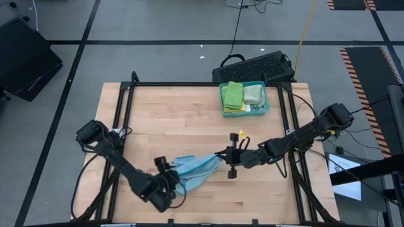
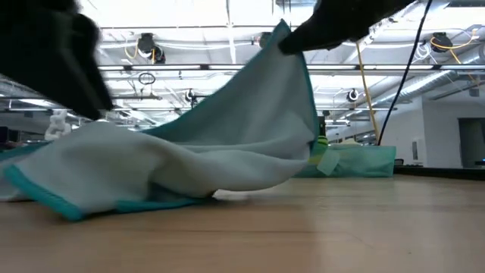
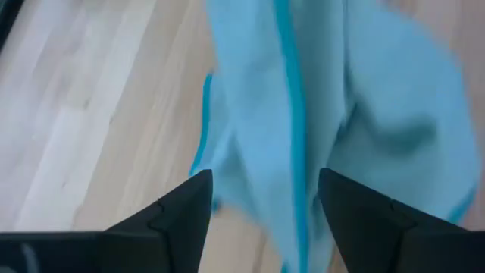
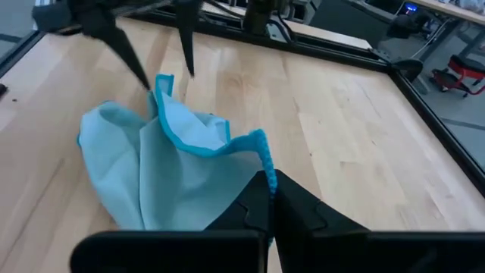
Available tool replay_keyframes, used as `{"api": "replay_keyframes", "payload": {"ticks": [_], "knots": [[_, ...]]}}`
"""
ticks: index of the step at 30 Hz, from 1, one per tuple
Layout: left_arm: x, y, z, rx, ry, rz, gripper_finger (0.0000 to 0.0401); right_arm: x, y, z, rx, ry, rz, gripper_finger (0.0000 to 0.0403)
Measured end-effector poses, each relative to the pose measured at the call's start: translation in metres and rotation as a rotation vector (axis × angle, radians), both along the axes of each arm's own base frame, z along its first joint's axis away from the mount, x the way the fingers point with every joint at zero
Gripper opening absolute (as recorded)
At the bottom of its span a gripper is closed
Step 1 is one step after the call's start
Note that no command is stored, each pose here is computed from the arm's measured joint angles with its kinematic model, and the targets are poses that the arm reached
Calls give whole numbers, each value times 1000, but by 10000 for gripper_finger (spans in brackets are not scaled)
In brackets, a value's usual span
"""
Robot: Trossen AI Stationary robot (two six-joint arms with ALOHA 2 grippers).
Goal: Fold microfiber towels
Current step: Fold the blue microfiber cloth
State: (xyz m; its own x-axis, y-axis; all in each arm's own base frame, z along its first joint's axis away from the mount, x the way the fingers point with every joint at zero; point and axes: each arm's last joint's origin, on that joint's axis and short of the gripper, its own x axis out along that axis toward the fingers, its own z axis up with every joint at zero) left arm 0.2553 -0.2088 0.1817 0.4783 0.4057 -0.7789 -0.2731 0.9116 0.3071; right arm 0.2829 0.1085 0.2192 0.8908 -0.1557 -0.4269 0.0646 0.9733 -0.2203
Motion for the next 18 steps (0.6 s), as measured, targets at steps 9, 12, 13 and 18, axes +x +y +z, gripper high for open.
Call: {"api": "replay_keyframes", "payload": {"ticks": [9,12,13,18], "knots": [[-37,-30,-2,-22,13,-38,196,-9,-4,-1,10,-3,-4,1],[-48,-34,-14,-3,32,-84,184,-9,-4,-1,11,-5,-4,1],[-51,-34,-17,6,39,-95,181,-9,-4,-1,11,-5,-4,1],[-62,-22,-38,40,74,-79,181,-10,-4,-1,10,-3,-3,0]]}}
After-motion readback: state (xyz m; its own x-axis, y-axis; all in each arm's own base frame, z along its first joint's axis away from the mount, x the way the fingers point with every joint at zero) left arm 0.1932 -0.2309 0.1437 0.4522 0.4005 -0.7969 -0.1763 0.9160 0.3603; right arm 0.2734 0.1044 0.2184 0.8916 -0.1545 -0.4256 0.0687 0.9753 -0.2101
